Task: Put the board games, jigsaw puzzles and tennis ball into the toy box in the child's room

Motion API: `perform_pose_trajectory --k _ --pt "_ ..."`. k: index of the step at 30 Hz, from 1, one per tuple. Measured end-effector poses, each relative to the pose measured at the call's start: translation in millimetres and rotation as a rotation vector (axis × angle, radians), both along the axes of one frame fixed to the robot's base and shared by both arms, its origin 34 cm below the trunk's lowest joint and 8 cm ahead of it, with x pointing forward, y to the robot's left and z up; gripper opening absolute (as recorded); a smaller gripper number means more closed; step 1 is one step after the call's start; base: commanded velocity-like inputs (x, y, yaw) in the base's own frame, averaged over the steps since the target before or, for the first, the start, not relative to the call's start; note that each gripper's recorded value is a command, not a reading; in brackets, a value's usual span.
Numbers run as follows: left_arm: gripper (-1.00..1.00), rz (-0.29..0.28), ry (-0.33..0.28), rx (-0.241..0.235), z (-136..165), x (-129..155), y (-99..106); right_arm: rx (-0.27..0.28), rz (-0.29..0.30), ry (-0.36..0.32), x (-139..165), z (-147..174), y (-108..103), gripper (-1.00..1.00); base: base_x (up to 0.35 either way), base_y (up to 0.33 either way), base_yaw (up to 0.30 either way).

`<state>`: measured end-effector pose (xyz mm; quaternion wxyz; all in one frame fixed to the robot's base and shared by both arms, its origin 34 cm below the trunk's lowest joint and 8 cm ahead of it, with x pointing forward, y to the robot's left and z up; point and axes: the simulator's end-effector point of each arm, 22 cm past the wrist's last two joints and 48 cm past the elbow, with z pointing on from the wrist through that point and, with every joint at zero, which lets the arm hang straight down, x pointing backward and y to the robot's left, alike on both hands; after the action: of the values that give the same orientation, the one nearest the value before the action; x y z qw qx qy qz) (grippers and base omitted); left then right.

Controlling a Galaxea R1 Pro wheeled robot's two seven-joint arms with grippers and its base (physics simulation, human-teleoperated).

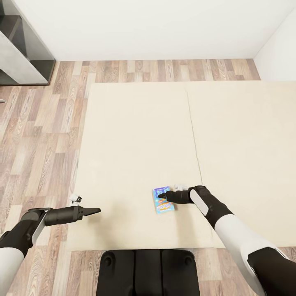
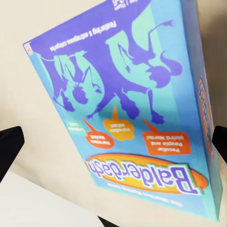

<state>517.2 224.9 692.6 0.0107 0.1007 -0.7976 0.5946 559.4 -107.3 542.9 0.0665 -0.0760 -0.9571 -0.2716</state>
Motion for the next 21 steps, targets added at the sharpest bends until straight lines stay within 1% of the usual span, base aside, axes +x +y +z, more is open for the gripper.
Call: perform_pose_trajectory --k 9,21 --pt "1.0 0.0 0.0 0.0 0.0 0.0 0.2 0.001 0.0 0.0 0.2 0.2 0.7 1.0 0.0 0.047 0.0" --pt "1.0 0.0 0.0 0.001 0.0 0.0 0.3 -0.001 -0.005 0.0 0.5 -0.2 -0.2 1.0 0.0 0.003 0.0"
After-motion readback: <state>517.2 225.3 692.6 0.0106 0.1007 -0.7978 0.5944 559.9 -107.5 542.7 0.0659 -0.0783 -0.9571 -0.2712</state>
